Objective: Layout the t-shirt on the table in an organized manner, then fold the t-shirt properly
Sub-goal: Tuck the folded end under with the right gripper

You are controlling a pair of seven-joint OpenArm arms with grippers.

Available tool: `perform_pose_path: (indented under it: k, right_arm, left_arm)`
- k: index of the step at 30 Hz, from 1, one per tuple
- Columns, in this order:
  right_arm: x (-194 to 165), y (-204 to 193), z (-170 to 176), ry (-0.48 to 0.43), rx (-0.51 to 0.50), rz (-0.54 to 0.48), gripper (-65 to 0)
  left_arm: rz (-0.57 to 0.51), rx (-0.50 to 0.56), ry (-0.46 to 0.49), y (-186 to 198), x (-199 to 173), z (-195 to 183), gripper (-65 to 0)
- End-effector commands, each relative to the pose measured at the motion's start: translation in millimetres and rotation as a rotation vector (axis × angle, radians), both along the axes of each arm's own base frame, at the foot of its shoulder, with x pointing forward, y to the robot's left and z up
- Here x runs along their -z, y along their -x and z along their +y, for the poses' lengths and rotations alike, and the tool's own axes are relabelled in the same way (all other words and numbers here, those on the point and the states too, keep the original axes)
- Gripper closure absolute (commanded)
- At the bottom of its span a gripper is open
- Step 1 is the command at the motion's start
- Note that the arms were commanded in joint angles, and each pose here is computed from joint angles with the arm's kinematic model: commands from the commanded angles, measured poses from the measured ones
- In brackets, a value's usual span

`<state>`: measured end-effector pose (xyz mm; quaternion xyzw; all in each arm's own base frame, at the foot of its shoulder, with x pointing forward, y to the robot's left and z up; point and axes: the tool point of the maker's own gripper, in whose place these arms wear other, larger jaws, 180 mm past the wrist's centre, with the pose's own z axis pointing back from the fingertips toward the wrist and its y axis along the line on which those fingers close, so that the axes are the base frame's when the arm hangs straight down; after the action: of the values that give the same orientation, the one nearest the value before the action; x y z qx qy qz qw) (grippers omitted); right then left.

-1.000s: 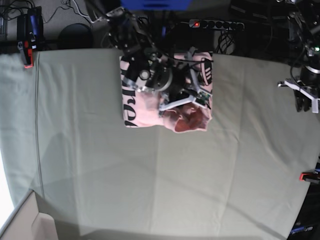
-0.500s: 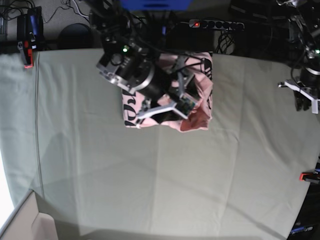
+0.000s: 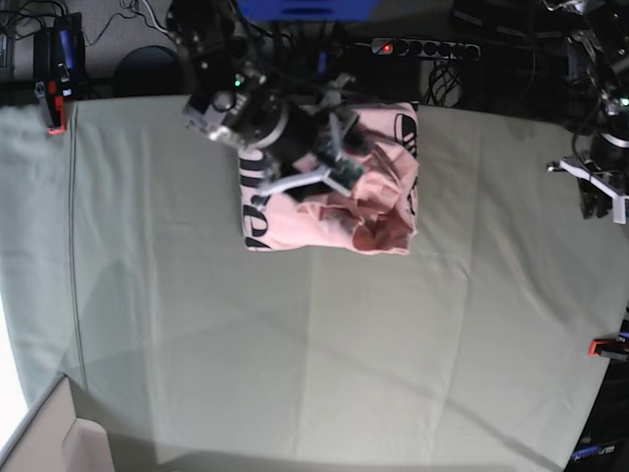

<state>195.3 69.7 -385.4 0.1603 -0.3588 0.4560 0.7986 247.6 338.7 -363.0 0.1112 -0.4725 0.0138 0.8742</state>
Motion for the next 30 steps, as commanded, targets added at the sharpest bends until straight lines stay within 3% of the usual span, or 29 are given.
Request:
perform_pose_path:
  k: [1, 8, 18, 26, 30]
  right_arm:
    - [-11.9, 2.0, 10.7, -0.048, -0.026, -0.028, -33.5]
    - [-9.5, 41.9, 36.8, -0.031, -0.217, -0.028, -33.5]
    - [-31.8, -9.4, 13.0, -0.037, -0.074, -0.113, -33.6]
    - [-48.5, -48.9, -36.2, -0.001, 0.082, -0.189, -33.8]
    - [-44.5, -51.5, -46.6, 0.012, 0.11, -0.181, -34.0]
  left_arm:
    - [-0.053, 0.005, -0.019, -7.5, -15.7, 4.9, -11.2]
    - [-0.055, 0.007, -0.022, -7.9, -17.1, 5.1, -11.2]
    - [-0.056, 0.007, -0.026, -6.9, -18.2, 5.3, -11.2]
    - [-0.051, 0.006, -0.023, -5.3, -15.8, 5.6, -11.2]
    - [-0.05, 0.005, -0.022, -5.5, -15.4, 5.7, -11.2]
